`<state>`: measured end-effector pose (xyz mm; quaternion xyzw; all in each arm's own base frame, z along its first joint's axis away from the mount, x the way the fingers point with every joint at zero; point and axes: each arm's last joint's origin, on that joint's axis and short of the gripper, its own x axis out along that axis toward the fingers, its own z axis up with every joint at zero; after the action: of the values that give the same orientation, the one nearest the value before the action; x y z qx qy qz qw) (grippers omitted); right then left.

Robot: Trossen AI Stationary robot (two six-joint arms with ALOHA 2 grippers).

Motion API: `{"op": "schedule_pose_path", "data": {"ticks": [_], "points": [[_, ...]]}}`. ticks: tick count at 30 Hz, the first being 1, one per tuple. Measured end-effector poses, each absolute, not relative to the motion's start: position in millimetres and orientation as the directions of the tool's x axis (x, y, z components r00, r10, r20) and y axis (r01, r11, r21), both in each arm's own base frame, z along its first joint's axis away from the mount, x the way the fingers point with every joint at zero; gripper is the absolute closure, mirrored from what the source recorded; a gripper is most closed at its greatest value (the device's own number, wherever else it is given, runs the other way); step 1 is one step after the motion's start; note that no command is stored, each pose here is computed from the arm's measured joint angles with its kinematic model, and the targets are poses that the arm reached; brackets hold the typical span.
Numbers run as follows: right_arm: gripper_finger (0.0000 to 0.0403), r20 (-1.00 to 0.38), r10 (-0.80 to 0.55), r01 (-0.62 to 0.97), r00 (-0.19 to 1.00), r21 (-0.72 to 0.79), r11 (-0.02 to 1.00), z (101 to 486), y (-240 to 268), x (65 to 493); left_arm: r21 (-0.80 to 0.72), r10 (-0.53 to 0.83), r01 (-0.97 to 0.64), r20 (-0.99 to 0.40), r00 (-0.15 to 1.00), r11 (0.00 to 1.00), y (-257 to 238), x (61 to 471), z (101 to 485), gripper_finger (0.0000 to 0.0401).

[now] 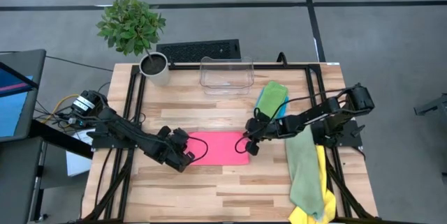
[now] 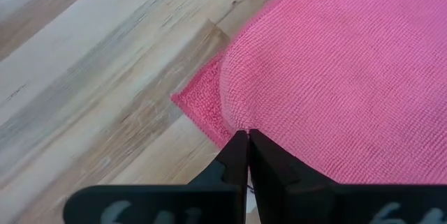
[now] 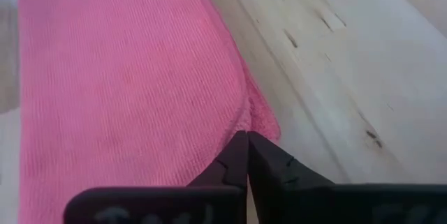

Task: Fold microfiber towels
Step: Fold pink microfiber towel

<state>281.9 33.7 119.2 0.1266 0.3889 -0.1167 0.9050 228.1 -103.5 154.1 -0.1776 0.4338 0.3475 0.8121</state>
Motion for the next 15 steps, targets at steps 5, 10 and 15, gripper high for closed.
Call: {"op": "schedule_pose_path", "data": {"ticks": [5, 10, 15], "points": [[0.0391, -0.734, -0.108, 0.293, 0.670, 0.128, 0.947, 119, 36, 282, 0.012, 0.406, -0.718, -0.831, 0.381, 0.696, -104, 228, 154, 0.0401], [0.0387, -0.739, -0.106, 0.290, 0.666, 0.125, 0.949, 118, 37, 281, 0.010, 0.401, -0.717, -0.834, 0.378, 0.697, -104, 228, 154, 0.0401], [0.0380, -0.765, -0.118, 0.310, 0.633, 0.110, 0.944, 100, 37, 285, 0.008, 0.393, -0.715, -0.840, 0.374, 0.699, -104, 228, 154, 0.0401]]}}
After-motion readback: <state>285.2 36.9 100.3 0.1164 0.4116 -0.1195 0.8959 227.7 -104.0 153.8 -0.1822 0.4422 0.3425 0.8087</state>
